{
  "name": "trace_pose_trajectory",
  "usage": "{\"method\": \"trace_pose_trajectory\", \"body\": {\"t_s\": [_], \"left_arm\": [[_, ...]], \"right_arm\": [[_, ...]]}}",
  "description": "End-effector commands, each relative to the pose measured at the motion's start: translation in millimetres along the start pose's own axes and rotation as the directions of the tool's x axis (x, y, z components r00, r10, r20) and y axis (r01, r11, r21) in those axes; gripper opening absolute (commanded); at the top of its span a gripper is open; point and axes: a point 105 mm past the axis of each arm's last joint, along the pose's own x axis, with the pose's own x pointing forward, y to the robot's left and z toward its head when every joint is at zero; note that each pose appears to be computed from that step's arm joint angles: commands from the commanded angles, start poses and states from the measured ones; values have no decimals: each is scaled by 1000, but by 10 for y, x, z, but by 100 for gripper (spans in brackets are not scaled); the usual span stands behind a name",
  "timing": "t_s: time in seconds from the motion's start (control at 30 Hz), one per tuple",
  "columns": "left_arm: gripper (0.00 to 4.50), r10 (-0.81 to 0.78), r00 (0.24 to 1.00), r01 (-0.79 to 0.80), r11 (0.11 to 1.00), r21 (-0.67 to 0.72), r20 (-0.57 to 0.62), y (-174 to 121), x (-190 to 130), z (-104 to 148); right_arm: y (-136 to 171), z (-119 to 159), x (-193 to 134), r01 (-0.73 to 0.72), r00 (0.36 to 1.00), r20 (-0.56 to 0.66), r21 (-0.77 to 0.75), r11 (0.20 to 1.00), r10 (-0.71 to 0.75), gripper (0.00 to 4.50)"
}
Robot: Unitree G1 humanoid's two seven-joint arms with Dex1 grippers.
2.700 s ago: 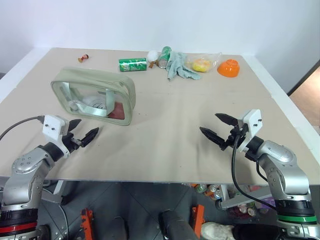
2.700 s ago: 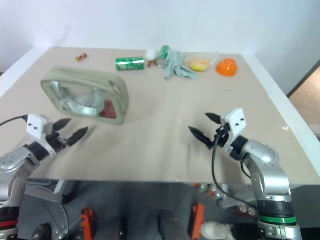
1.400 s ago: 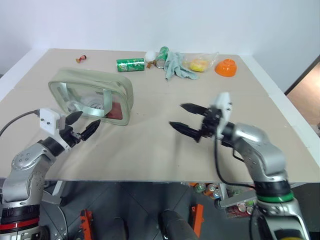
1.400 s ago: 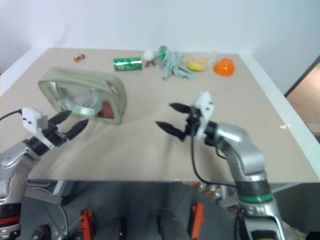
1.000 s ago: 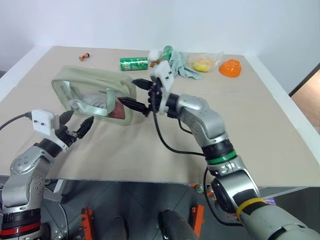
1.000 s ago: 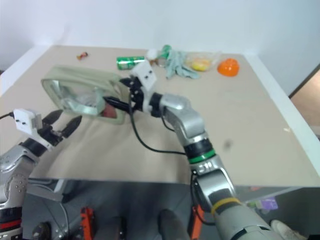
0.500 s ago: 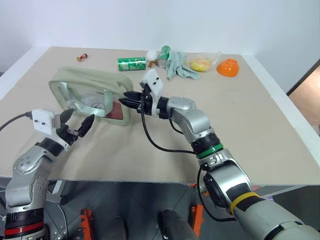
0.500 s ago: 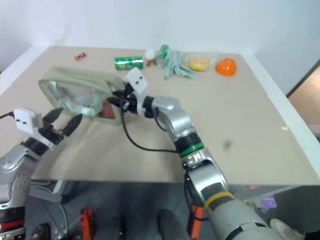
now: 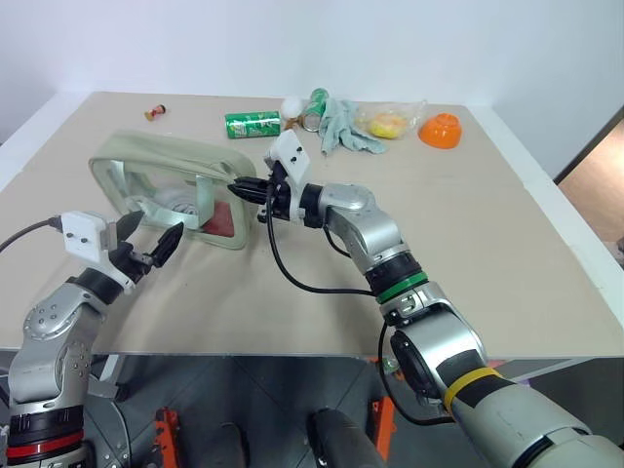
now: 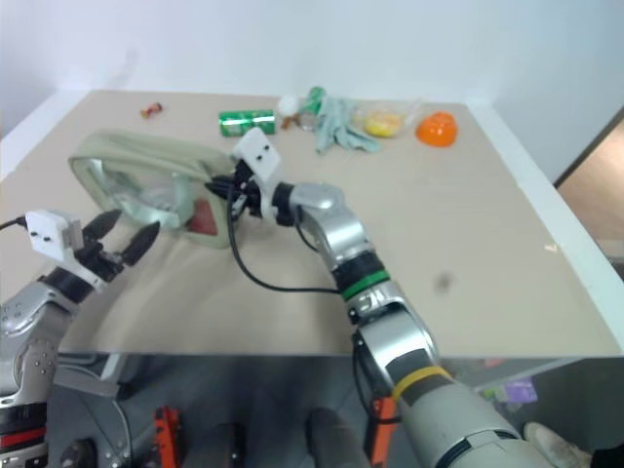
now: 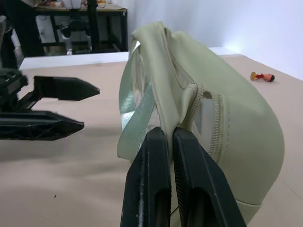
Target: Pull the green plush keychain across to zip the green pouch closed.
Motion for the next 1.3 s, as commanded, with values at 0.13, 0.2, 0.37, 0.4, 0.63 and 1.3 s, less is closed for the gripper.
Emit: {"method": "trace_pose_trajectory", "body": {"t_s": [0.13,0.2,0.37,0.4,0.63,1.3], "left_arm": [[414,-30,999,29,999,21,22,42,-8,122],[414,-58,998,59,998,-1,34,12,0,163],[414,-206,978,207,977,-53,19,-159,-63,194],[414,-245,970,245,968,-54,0,-202,-88,178],[414,-474,876,471,880,-55,-88,-532,-186,153],[414,-745,659,741,667,-75,-103,-1070,13,226]], "right_arm": [[60,201,-355,-36,998,55,-119,992,43,2],[59,193,-488,-33,998,43,-146,989,39,2],[-17,189,-825,2,1000,12,-162,987,0,2],[-74,185,-928,25,1000,-1,-165,986,-26,2],[-291,126,-1576,115,987,-87,-182,977,-132,2],[-218,-5,-2234,146,973,-152,-182,972,-175,2]]}}
